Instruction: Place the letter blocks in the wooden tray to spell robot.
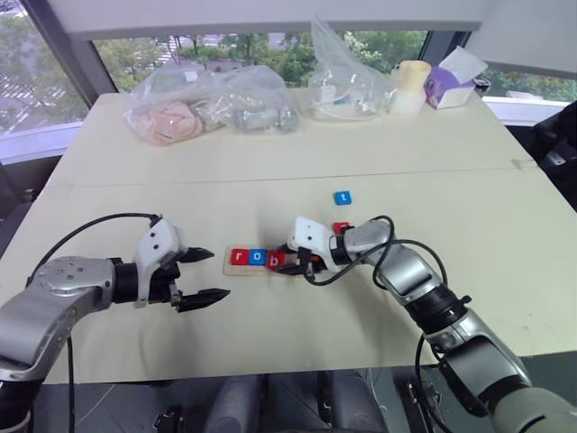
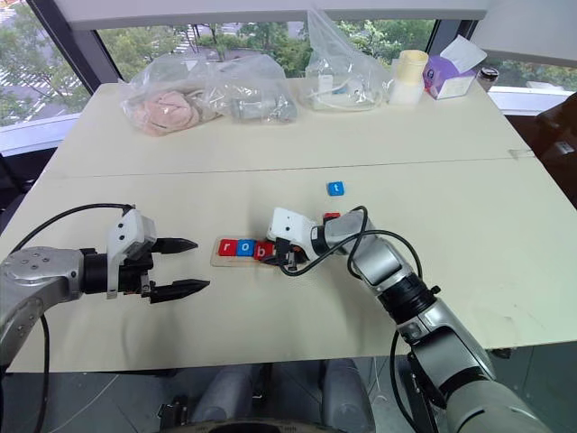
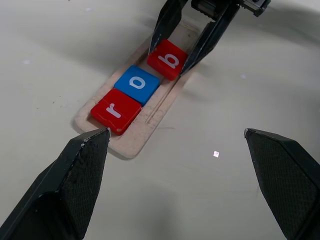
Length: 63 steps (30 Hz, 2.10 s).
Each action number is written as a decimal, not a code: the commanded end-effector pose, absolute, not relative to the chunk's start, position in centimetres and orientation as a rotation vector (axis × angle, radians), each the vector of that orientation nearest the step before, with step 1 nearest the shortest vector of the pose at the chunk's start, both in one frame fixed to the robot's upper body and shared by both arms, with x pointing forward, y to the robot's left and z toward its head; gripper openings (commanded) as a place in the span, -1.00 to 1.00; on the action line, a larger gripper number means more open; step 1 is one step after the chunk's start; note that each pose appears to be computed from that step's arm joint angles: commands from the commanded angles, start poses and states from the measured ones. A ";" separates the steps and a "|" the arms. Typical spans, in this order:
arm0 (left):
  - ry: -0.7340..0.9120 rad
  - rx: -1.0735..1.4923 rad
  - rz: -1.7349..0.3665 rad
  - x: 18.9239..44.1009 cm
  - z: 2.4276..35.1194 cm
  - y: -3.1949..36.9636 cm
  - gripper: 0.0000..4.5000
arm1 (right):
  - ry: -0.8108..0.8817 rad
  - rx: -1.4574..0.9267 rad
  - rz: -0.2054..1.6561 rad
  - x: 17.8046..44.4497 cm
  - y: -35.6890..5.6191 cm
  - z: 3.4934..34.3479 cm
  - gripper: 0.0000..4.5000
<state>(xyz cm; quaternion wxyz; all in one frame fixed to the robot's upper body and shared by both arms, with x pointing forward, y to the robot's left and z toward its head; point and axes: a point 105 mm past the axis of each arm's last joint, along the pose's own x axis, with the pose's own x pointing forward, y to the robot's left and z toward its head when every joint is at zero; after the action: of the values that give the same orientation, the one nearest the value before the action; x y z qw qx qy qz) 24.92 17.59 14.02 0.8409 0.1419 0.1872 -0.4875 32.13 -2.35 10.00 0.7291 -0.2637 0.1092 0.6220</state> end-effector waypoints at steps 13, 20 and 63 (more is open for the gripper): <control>0.350 0.313 -1.035 25.3 14.6 16.7 1.00 | 0.196 -0.575 1.361 33.2 -1.7 11.1 0.65; 0.346 0.313 -1.030 25.4 14.6 16.6 1.00 | 0.113 -0.561 1.310 34.2 -1.3 12.9 0.95; 0.203 0.251 -1.027 28.4 15.6 14.8 1.00 | 0.411 -0.081 0.211 34.3 -12.6 10.2 -0.50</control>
<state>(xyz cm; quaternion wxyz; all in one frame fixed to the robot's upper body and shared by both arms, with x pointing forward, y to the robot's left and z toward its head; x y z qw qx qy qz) 28.56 15.15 15.13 0.8624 0.1068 0.1121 -0.4820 34.19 -12.44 9.63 0.9695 -0.0349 0.2164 0.1094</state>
